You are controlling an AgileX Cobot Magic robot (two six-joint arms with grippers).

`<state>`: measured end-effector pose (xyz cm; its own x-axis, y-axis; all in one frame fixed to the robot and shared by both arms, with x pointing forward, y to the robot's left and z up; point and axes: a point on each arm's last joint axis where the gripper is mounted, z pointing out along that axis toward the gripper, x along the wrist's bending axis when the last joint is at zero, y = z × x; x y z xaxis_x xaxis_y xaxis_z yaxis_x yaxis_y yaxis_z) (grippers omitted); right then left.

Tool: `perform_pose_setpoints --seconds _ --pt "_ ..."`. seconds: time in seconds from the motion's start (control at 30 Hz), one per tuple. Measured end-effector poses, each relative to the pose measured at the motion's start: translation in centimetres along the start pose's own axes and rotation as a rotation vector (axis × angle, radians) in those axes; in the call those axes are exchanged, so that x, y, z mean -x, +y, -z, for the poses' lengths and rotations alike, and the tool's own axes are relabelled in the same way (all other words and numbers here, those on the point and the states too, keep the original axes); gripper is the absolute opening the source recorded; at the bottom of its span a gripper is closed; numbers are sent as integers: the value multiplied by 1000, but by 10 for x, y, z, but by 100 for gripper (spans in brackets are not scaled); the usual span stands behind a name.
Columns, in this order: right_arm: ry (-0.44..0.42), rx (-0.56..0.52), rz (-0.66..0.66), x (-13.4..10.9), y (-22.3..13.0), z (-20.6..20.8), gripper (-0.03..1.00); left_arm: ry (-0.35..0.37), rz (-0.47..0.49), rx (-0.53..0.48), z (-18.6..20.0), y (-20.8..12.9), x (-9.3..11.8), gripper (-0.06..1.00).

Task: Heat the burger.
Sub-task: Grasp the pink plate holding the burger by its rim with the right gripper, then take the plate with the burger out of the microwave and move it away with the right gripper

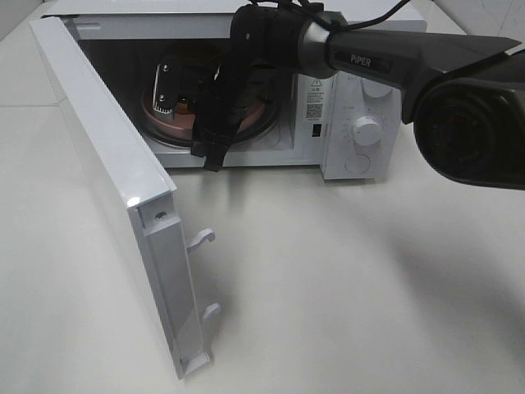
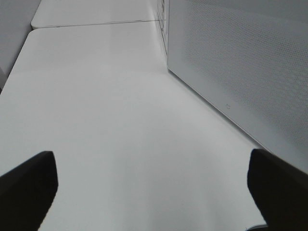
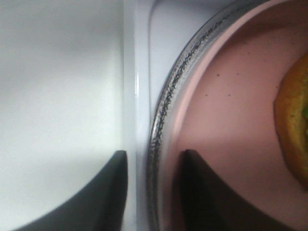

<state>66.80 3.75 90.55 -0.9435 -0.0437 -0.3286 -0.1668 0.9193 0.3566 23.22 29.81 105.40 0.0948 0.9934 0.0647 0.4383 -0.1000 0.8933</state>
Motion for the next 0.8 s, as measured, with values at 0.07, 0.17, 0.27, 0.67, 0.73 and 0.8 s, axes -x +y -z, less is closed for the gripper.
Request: perform_pose_setpoints --seconds 0.07,0.17,0.27,0.67,0.73,0.8 --pt "2 0 -8 0 1 3 10 0 0 0 0 0 0 100" --pt "15 -6 -17 0 1 4 3 0 0 0 0 0 0 100" --pt "25 -10 -18 -1 1 5 2 0 0 0 0 0 0 100" --pt "34 -27 -13 0 2 13 1 0 0 0 0 0 0 100" --pt "40 -33 -14 0 1 16 1 0 0 0 0 0 0 100" --pt "52 -43 -12 0 1 20 1 0 0 0 0 0 0 100"
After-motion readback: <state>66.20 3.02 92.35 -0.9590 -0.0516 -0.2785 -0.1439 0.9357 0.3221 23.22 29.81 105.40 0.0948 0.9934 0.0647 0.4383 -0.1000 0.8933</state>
